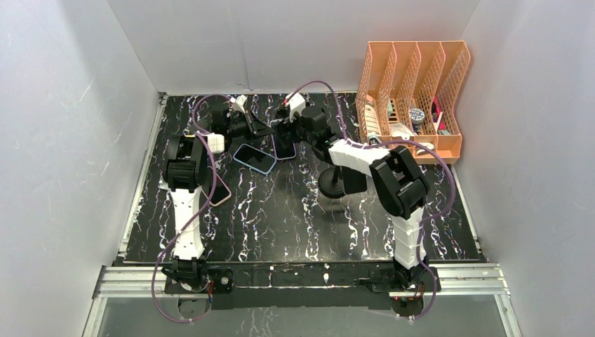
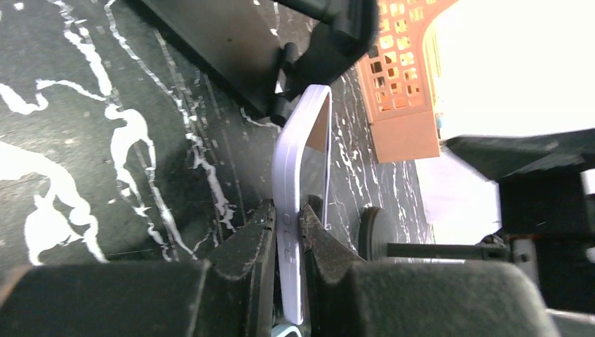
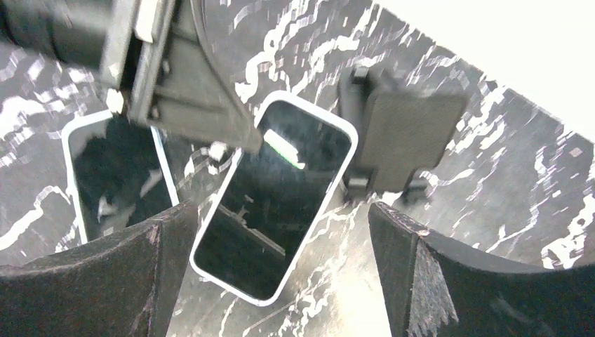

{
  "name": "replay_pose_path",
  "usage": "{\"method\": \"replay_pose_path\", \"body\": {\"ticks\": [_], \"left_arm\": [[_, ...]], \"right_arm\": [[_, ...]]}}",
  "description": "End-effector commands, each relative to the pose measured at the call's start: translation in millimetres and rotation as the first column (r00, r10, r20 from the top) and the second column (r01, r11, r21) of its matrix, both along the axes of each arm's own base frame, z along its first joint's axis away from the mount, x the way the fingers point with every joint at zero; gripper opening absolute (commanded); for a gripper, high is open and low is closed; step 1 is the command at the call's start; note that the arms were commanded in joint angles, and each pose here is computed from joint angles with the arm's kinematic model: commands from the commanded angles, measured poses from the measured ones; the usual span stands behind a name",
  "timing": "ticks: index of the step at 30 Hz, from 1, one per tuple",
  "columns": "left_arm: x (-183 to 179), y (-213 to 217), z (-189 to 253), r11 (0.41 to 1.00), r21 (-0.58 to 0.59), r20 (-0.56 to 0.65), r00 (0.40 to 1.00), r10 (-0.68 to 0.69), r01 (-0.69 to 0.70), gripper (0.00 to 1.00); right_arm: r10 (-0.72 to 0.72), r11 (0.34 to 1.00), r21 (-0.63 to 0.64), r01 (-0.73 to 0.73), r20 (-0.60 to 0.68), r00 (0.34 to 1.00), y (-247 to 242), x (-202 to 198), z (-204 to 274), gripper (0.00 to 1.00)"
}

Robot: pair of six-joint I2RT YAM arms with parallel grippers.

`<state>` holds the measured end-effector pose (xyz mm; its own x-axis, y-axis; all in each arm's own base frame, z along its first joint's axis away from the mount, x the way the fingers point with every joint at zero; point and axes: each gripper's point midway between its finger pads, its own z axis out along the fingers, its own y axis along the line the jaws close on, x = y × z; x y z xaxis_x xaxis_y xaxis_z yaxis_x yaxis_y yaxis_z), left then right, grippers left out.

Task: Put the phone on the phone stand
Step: Pick up the phone at the center of the board.

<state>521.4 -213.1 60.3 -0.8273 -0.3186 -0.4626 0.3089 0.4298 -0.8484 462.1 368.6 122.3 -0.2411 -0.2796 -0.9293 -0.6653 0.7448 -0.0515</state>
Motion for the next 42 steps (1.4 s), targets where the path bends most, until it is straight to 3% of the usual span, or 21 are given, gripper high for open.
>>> {"method": "replay_pose_path", "body": {"ticks": [1,12,18,26,35,42], "left_arm": [[-8.9,-16.0,77.3,0.995,-0.044,0.224,0.971,-0.08,0.092,0.0],[-1.2,-15.6,120.0,0.995,-0.069,0.347,0.937,-0.042,0.071,0.0],[10.7,-15.7,153.0,0.995,-0.091,0.451,0.892,0.012,0.033,0.0],[21.2,-19.5,158.2,0.994,-0.101,0.534,0.841,0.086,-0.037,0.0],[40.7,-43.9,163.4,0.99,-0.073,0.661,0.738,0.139,-0.12,0.0],[54.3,-32.5,191.1,0.945,-0.217,0.761,0.564,0.32,-0.243,0.0]], "right_arm": [[-0.069,0.978,0.209,0.015,0.255,0.965,-3.2,13.3,122.9,0.99],[-0.075,0.959,0.281,-0.036,0.373,0.925,-7.5,5.2,200.4,0.99],[-0.119,0.964,0.266,0.006,0.408,0.905,-23.7,3.1,211.0,0.99],[-0.138,0.963,0.267,0.025,0.412,0.901,-35.1,-0.1,213.4,0.99],[-0.137,0.966,0.258,0.031,0.405,0.904,-40.9,-0.6,209.3,0.99],[-0.13,0.968,0.251,0.031,0.388,0.912,-41.8,0.6,200.8,0.99]]}}
